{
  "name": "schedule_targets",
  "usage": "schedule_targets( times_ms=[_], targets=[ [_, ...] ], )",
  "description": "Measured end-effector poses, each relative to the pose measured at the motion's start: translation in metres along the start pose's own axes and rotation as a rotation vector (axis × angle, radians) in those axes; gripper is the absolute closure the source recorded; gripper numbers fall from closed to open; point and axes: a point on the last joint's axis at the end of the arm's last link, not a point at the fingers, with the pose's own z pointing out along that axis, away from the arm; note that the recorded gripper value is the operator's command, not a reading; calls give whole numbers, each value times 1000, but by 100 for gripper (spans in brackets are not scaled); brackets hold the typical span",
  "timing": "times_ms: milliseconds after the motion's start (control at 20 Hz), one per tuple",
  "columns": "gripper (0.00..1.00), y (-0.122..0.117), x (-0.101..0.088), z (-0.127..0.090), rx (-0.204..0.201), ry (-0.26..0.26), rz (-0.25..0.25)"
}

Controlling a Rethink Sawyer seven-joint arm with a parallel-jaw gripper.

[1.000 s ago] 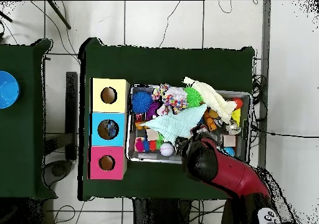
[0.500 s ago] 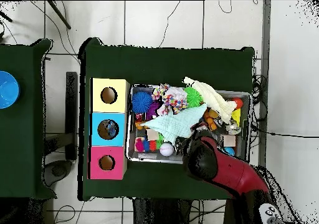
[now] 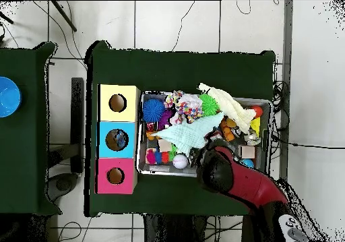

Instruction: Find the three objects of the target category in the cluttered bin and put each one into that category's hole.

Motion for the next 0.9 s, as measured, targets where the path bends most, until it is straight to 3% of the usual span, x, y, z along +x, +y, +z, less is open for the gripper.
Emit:
schedule_targets(
  times_ms=[900],
  targets=[
    [0, 0, 5, 18, -66, -29, -22]
  ],
)
